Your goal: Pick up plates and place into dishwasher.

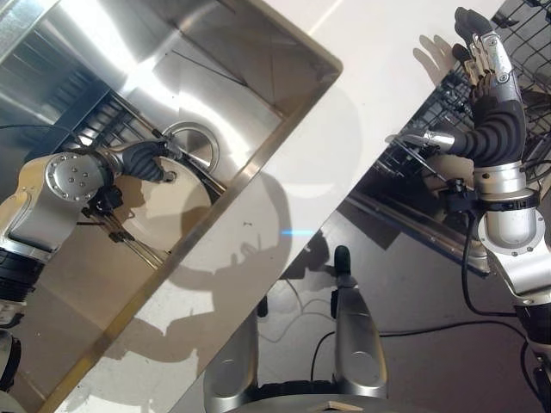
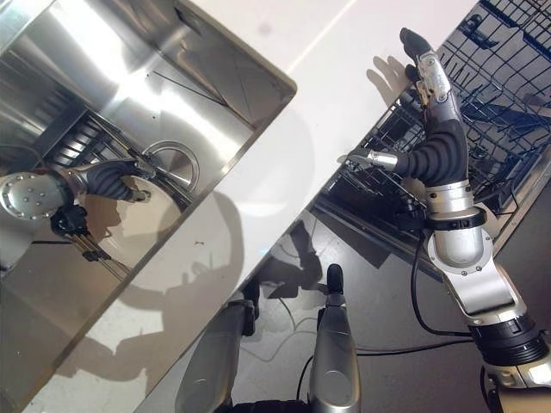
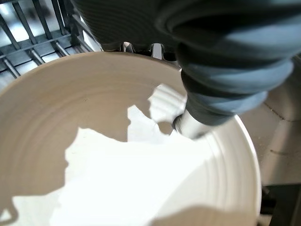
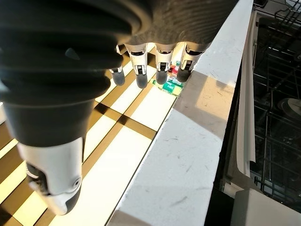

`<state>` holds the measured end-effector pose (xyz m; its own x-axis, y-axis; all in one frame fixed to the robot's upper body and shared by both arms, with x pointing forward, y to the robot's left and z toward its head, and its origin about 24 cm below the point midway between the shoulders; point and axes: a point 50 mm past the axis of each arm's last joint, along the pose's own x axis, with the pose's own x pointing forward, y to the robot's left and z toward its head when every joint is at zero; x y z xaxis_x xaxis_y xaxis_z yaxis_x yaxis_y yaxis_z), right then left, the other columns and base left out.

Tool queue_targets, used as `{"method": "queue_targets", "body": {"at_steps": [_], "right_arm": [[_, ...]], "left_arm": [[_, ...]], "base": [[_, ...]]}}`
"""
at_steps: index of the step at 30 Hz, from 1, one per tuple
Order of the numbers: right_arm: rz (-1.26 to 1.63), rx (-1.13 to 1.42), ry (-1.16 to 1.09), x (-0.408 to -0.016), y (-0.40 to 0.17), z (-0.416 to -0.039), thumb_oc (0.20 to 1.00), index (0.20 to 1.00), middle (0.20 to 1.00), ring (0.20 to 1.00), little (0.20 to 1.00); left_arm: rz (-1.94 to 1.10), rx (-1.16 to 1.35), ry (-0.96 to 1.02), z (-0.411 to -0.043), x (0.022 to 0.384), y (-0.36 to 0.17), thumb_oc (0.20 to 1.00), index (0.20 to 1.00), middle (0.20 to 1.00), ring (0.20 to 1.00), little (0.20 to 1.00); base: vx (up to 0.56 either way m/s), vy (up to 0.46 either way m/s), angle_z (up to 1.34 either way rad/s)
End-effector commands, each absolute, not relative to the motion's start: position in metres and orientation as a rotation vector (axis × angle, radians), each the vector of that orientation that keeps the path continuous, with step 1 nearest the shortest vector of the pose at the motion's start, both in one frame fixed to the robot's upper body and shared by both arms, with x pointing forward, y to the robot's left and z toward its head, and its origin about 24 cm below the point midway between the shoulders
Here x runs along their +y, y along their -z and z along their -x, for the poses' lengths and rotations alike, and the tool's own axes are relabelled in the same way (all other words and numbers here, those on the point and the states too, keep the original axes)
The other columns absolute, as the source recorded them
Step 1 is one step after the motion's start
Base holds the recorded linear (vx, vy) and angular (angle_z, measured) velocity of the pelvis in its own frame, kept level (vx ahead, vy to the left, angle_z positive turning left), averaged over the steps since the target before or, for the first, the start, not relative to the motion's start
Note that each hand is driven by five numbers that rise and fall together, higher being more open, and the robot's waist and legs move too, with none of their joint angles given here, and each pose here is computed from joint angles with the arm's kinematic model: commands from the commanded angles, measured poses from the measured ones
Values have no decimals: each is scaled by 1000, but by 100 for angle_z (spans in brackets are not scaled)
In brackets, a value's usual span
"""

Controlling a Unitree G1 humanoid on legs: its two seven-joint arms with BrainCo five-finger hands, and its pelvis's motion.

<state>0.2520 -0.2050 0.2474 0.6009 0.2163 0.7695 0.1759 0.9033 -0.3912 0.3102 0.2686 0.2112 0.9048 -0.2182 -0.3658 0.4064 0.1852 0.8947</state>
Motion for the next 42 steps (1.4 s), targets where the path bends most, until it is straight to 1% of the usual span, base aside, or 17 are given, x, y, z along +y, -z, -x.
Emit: {"method": "queue_targets", "body": {"at_steps": [1, 12, 17, 21, 23, 28, 33, 36, 39, 42], "right_arm": [[433, -1079, 3, -213, -271, -231, 1000, 1000, 1000, 1000, 1000], [426, -1040, 7, -222, -264, -229, 1000, 1000, 1000, 1000, 1000], [421, -1016, 7, -225, -258, -228, 1000, 1000, 1000, 1000, 1000], [414, -993, 15, -227, -253, -227, 1000, 1000, 1000, 1000, 1000], [407, -976, 22, -229, -249, -226, 1000, 1000, 1000, 1000, 1000], [392, -924, 48, -237, -234, -217, 1000, 1000, 1000, 1000, 1000], [374, -862, 54, -241, -219, -212, 1000, 1000, 1000, 1000, 1000], [361, -817, 47, -240, -209, -211, 1000, 1000, 1000, 1000, 1000], [350, -781, 40, -239, -202, -210, 1000, 1000, 1000, 1000, 1000], [344, -758, 34, -237, -196, -209, 1000, 1000, 1000, 1000, 1000]], "left_arm": [[-1236, 290, 726, -286, 252, -155, 200, 200, 200, 200, 200], [-1227, 336, 736, -275, 262, -148, 200, 200, 200, 200, 200], [-1242, 319, 700, -269, 266, -147, 200, 200, 200, 200, 200], [-1311, 90, 464, -271, 271, -164, 200, 200, 200, 200, 200], [-1311, -81, 299, -271, 273, -182, 200, 200, 200, 200, 200], [-1283, -384, 79, -247, 282, -203, 200, 200, 200, 200, 200], [-1248, -559, -73, -224, 288, -197, 200, 200, 200, 200, 200], [-1214, -680, -222, -215, 292, -197, 200, 200, 200, 200, 200], [-1165, -731, -313, -209, 297, -199, 200, 200, 200, 200, 200], [-1128, -738, -362, -206, 301, -197, 200, 200, 200, 200, 200]], "base": [[0, 0, 0], [8, -1, 0], [41, -8, 5], [49, -16, 6], [76, -30, 12], [108, -36, 11], [138, -16, 9], [169, 9, 6], [159, 2, 5], [117, -3, 1]]}}
